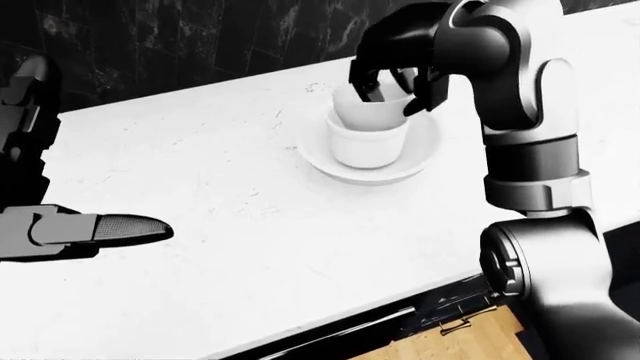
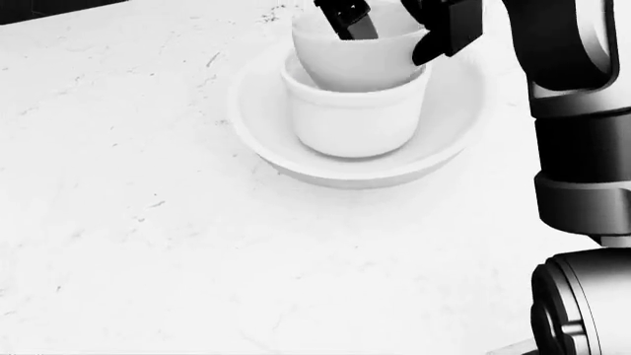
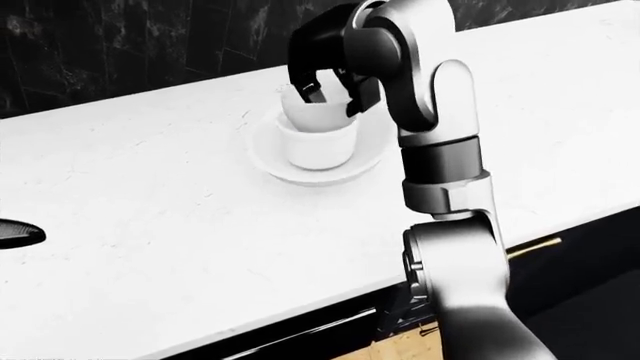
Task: Stack the bowls from largest to smallest.
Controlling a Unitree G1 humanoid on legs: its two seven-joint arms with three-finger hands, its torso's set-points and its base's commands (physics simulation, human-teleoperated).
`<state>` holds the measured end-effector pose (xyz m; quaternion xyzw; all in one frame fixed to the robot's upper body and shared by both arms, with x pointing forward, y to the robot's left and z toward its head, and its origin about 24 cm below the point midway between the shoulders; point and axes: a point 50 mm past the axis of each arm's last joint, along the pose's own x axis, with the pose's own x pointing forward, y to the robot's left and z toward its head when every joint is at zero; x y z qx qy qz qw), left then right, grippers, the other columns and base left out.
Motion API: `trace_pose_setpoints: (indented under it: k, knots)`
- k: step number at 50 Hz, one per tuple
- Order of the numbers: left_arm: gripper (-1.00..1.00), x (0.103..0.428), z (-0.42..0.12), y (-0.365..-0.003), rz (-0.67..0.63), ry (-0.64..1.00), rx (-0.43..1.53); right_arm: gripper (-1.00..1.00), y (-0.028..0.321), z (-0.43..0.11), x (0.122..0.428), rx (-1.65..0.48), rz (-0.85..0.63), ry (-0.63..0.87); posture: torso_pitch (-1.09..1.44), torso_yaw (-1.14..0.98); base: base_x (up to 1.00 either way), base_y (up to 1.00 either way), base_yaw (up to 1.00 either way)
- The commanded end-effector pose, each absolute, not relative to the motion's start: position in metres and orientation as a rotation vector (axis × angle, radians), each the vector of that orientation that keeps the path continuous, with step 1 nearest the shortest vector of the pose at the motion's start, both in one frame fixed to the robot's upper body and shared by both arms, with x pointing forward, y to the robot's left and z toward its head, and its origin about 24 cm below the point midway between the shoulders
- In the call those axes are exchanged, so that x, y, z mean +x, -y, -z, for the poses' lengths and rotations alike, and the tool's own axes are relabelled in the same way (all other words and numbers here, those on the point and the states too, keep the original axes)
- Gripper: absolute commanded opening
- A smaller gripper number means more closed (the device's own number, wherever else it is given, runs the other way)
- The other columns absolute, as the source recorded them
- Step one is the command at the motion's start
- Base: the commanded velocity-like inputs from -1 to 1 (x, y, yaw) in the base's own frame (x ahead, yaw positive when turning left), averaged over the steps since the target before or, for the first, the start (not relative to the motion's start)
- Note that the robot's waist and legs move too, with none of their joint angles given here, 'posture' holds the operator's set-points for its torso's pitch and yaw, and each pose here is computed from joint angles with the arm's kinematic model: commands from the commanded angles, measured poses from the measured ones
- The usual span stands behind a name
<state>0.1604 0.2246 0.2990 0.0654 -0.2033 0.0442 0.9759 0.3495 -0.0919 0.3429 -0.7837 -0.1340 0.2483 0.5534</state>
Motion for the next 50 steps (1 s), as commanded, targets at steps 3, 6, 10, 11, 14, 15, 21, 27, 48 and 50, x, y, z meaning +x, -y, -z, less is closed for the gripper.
trace_pose_setpoints:
  k: [3,6,10,11,14,15,21,27,48,50]
  knots:
    - [1.0,0.156,-0.307,-0.227,-0.112,0.465,0.135,-0.36,0.09,-0.361,0.34,-1.84,-0.54,0.382,0.0,0.0,0.0,0.0,0.0]
    - [1.0,0.156,-0.308,-0.227,-0.113,0.465,0.135,-0.28,0.09,-0.362,0.338,-1.833,-0.545,0.388,0.0,0.0,0.0,0.0,0.0]
    - [1.0,0.156,-0.309,-0.227,-0.113,0.466,0.136,-0.22,0.089,-0.362,0.336,-1.827,-0.555,0.393,0.0,0.0,0.0,0.0,0.0]
    - [1.0,0.156,-0.309,-0.227,-0.113,0.467,0.135,-0.2,0.089,-0.362,0.336,-1.826,-0.557,0.395,0.0,0.0,0.0,0.0,0.0]
    - [1.0,0.155,-0.31,-0.227,-0.113,0.468,0.136,-0.15,0.088,-0.364,0.332,-1.825,-0.562,0.399,0.0,0.0,0.0,0.0,0.0]
    - [1.0,0.155,-0.31,-0.226,-0.113,0.468,0.136,-0.12,0.088,-0.364,0.331,-1.826,-0.562,0.404,0.0,0.0,0.0,0.0,0.0]
    - [1.0,0.155,-0.311,-0.226,-0.111,0.47,0.138,-0.07,0.089,-0.373,0.325,-1.819,-0.553,0.421,0.0,0.0,0.0,0.0,0.0]
    - [1.0,0.156,-0.312,-0.225,-0.108,0.471,0.139,-0.07,0.092,-0.382,0.319,-1.821,-0.539,0.438,0.0,0.0,0.0,0.0,0.0]
    - [1.0,0.149,-0.335,-0.228,-0.125,0.503,0.149,0.41,0.161,-0.4,0.288,-1.645,-0.344,0.453,0.0,0.0,0.0,0.0,0.0]
    - [1.0,0.148,-0.337,-0.229,-0.129,0.507,0.148,0.8,0.169,-0.398,0.283,-1.61,-0.33,0.453,0.0,0.0,0.0,0.0,0.0]
